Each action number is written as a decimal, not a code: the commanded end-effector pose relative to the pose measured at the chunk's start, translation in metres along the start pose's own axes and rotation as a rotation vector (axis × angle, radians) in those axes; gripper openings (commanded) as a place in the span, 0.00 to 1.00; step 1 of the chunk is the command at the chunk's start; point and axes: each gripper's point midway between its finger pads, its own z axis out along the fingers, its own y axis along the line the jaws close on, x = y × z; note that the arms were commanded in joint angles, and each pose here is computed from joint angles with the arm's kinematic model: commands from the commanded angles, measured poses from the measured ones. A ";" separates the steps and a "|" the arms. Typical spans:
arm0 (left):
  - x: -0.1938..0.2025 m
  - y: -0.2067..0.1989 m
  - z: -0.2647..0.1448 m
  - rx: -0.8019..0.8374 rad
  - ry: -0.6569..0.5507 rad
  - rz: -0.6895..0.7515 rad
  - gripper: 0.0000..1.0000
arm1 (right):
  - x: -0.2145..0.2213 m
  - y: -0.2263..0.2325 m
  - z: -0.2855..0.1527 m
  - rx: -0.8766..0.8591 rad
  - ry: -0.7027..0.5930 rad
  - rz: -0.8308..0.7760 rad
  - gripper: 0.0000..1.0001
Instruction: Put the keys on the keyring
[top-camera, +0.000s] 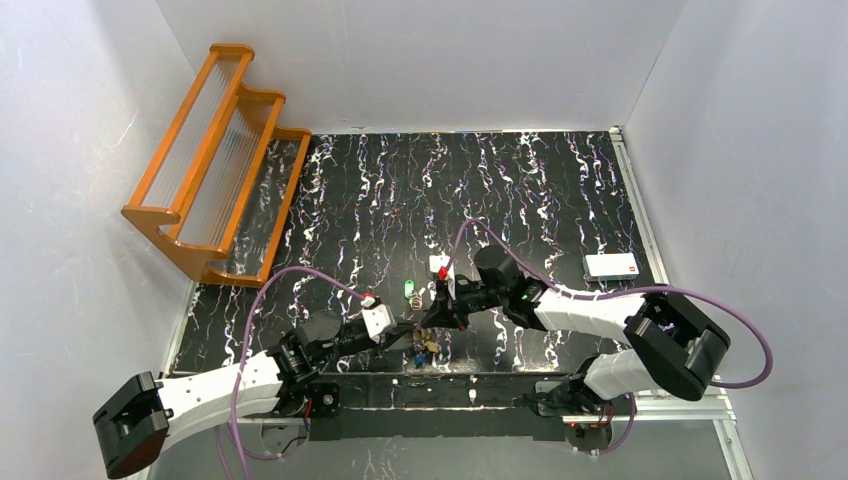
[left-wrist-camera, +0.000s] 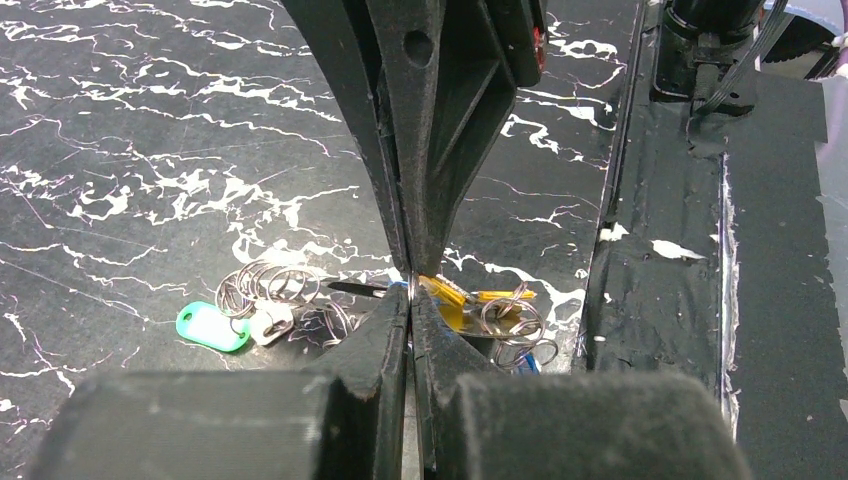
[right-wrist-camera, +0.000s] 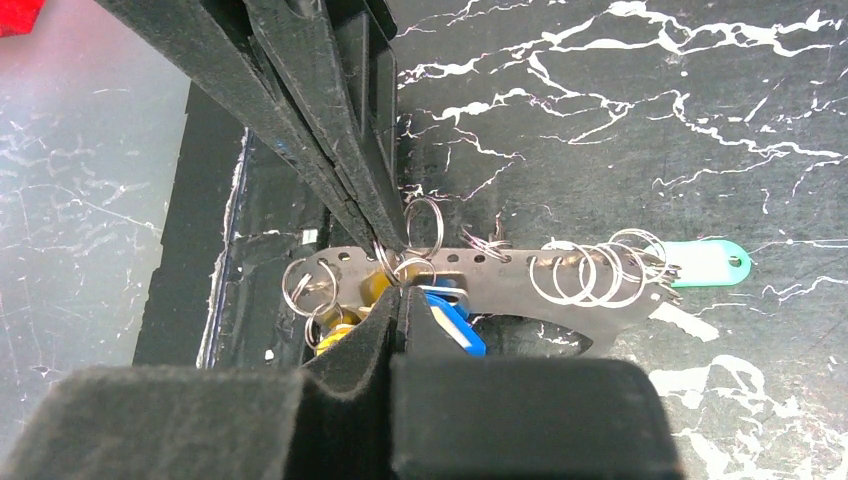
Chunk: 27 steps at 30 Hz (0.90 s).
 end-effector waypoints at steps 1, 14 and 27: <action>-0.024 0.003 0.002 -0.002 -0.080 0.031 0.00 | -0.001 -0.010 0.003 0.030 0.021 0.007 0.01; -0.033 0.003 0.002 -0.004 -0.114 0.027 0.00 | -0.006 -0.012 0.003 0.044 -0.010 -0.002 0.31; -0.034 0.003 0.001 -0.006 -0.122 0.023 0.00 | -0.030 -0.016 -0.021 0.175 -0.108 -0.134 0.67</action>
